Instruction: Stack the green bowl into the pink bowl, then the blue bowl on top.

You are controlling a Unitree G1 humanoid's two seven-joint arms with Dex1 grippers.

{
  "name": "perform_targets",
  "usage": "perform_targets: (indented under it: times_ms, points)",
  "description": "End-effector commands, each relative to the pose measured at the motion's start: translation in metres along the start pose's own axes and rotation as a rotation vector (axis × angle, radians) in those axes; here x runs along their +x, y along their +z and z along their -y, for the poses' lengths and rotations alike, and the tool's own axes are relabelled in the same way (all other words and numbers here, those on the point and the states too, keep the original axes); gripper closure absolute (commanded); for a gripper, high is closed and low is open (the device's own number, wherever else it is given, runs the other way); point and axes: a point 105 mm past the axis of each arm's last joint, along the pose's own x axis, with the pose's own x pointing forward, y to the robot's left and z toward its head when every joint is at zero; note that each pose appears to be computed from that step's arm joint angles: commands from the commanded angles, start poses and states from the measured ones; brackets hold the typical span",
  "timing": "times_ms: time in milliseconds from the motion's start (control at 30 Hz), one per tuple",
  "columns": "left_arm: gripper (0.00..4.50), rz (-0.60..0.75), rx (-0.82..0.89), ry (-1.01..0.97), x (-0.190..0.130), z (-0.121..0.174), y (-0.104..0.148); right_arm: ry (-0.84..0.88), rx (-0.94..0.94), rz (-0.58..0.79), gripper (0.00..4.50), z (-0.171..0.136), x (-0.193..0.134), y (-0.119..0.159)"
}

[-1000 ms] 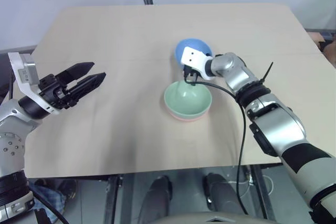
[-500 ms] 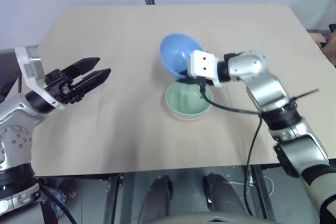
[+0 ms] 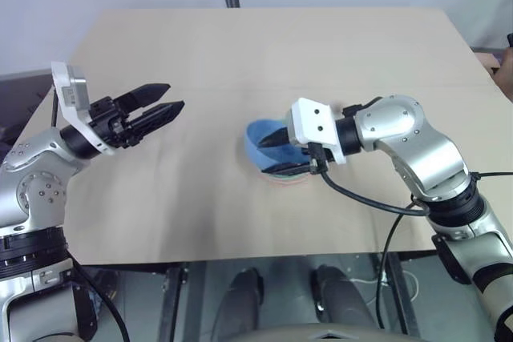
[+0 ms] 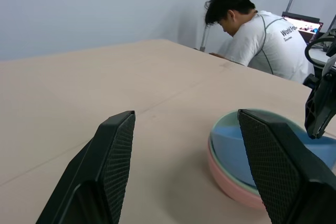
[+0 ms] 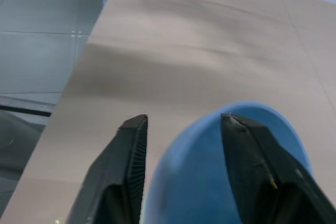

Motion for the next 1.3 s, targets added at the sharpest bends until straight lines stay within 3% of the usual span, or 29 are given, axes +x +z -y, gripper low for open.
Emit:
perform_targets:
  times_ms: [33, 333, 400, 567, 767, 1033, 1300]
  points:
    - [1.19, 0.018, 0.037, -0.014, 0.001, 0.002, 0.007, -0.043, -0.041, 0.013, 2.47, 0.006, -0.014, 0.012]
    - [1.19, -0.033, 0.063, 0.041, -0.006, 0.005, -0.003, -0.227, 0.185, 0.168, 2.47, 0.024, -0.073, 0.006]
    - [1.19, -0.102, 0.074, 0.082, -0.007, 0.004, -0.016, -0.254, 0.256, 0.212, 2.47, 0.022, -0.088, 0.000]
    - [1.19, -0.126, 0.071, 0.086, -0.009, 0.017, -0.026, -0.371, 0.290, 0.289, 2.47, 0.013, -0.132, -0.022]
    - [1.19, -0.155, 0.087, 0.100, -0.011, 0.025, -0.031, -0.481, 0.287, 0.222, 2.47, -0.009, -0.175, -0.059]
    - [1.19, -0.144, 0.070, 0.035, -0.008, 0.037, -0.033, -0.483, 0.327, 0.110, 2.47, -0.041, -0.185, -0.101]
    - [1.19, -0.143, 0.097, 0.014, -0.008, 0.039, -0.032, -0.481, 0.321, 0.097, 2.47, -0.047, -0.184, -0.108]
